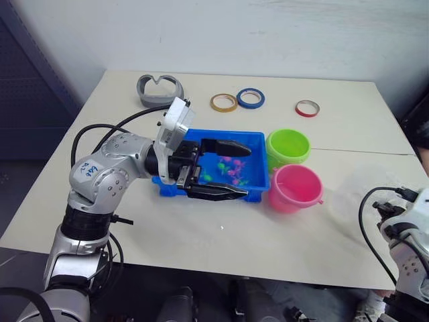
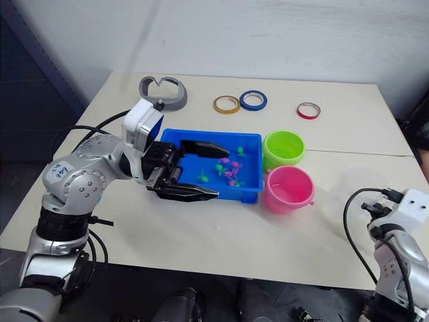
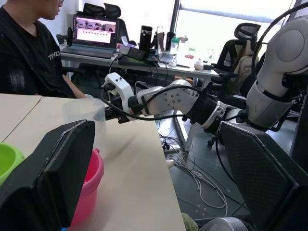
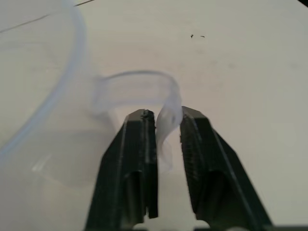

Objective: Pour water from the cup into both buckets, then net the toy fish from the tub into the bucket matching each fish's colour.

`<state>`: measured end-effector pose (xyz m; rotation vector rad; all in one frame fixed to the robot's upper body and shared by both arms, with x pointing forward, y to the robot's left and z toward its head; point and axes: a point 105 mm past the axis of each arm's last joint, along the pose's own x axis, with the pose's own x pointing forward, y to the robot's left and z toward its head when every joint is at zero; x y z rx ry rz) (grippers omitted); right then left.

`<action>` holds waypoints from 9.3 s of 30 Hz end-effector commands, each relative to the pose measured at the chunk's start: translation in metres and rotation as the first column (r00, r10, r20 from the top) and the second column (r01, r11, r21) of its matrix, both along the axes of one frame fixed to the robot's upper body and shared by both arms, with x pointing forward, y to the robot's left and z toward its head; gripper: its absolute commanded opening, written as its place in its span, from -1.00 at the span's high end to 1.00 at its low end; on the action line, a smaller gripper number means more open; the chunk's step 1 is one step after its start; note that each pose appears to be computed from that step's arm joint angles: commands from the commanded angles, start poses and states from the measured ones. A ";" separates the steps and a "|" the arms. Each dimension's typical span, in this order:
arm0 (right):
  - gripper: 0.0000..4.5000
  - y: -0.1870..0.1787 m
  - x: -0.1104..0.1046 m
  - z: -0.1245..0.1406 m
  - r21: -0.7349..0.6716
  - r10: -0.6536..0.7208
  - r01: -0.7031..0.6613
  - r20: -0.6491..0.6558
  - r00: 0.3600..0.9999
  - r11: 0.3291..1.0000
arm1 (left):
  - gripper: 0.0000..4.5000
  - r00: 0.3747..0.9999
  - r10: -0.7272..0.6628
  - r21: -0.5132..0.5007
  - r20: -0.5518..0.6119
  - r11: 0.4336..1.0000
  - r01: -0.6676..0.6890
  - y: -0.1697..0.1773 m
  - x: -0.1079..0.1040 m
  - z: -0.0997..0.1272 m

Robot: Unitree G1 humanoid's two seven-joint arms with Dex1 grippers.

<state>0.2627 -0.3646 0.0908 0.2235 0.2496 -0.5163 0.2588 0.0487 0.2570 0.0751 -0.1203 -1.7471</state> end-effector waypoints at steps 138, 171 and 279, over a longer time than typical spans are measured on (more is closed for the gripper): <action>0.66 0.291 0.007 0.149 -0.343 0.839 -0.774 -0.342 -0.424 -0.532 | 1.00 0.945 0.032 0.516 0.326 0.831 -0.206 0.050 0.024 -0.029; 0.96 0.297 0.005 0.152 -0.371 0.839 -0.758 -0.333 -0.430 -0.536 | 1.00 0.937 0.068 0.472 0.342 0.850 -0.234 0.040 0.033 -0.024; 1.00 0.176 0.077 0.131 -0.207 0.907 -0.968 -0.418 -0.046 -0.145 | -0.98 0.861 0.437 0.232 0.260 0.838 -0.495 0.098 0.044 -0.024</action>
